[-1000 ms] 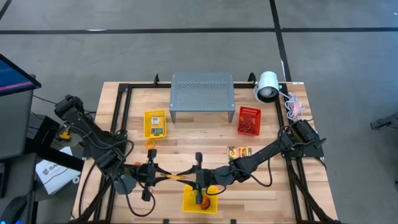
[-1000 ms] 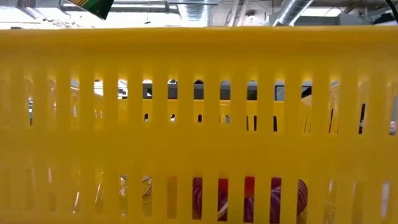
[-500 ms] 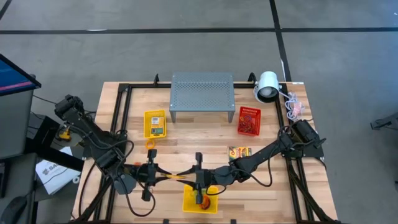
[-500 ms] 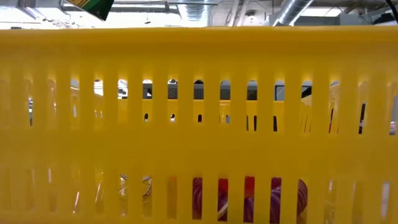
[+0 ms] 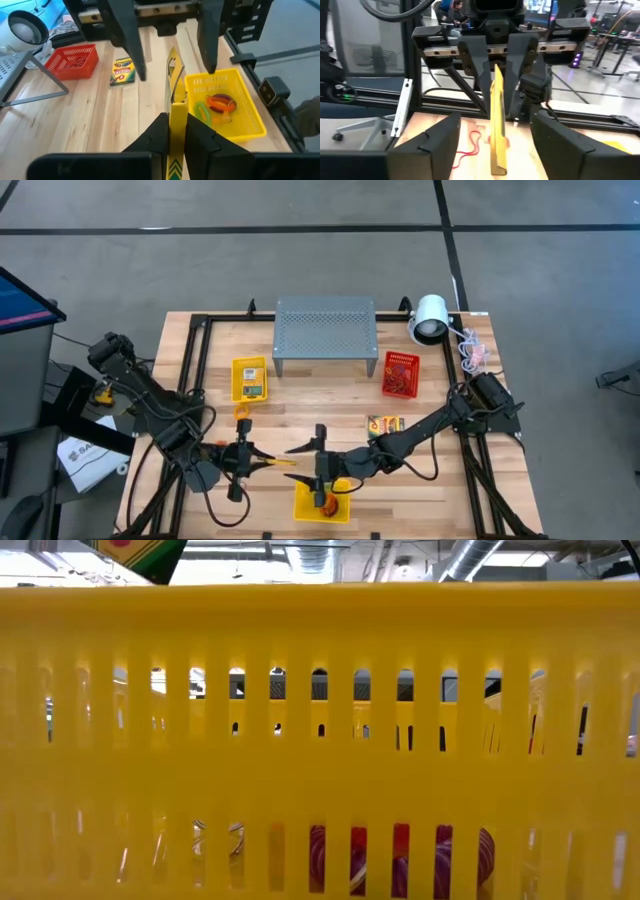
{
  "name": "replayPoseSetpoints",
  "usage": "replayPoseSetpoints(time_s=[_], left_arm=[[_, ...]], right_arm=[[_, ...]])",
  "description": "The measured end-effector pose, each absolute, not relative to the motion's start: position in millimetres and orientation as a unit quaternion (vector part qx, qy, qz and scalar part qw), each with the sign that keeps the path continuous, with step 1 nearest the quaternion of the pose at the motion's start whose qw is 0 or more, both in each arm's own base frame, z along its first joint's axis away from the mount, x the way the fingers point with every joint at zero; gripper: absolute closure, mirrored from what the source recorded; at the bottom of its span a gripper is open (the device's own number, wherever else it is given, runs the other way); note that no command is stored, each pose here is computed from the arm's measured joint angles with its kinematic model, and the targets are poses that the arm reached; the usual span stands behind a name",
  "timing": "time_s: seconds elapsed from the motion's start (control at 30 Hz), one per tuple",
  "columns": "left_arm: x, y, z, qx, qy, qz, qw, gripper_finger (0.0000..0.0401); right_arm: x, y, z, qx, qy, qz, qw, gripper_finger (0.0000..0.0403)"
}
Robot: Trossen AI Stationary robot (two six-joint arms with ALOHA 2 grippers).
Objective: Pick & Place Office Desk Supplies
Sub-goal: Put the yellow crayon box into the top yellow bin
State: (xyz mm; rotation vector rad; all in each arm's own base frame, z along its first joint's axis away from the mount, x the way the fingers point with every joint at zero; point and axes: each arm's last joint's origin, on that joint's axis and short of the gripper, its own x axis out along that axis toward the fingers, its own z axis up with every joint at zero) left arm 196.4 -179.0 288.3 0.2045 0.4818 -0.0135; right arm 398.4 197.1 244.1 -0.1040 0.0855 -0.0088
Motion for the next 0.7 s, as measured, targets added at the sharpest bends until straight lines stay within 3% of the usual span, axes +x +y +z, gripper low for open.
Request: replayPoseSetpoints(time_s=[0.27,0.5,0.7], left_arm=[[190,-171,287,0.119,0.261,0.006,0.958,0.0352],[181,-153,293,0.14,0.273,0.043,0.951,0.0371],[172,-131,292,0.157,0.309,0.094,0.933,0.0347]], right_arm=[[384,203,255,-0.084,0.065,-0.05,0.993,0.0154],[363,211,272,-0.103,0.087,-0.066,0.989,0.0154],[354,218,268,-0.109,0.11,-0.092,0.984,0.0154]])
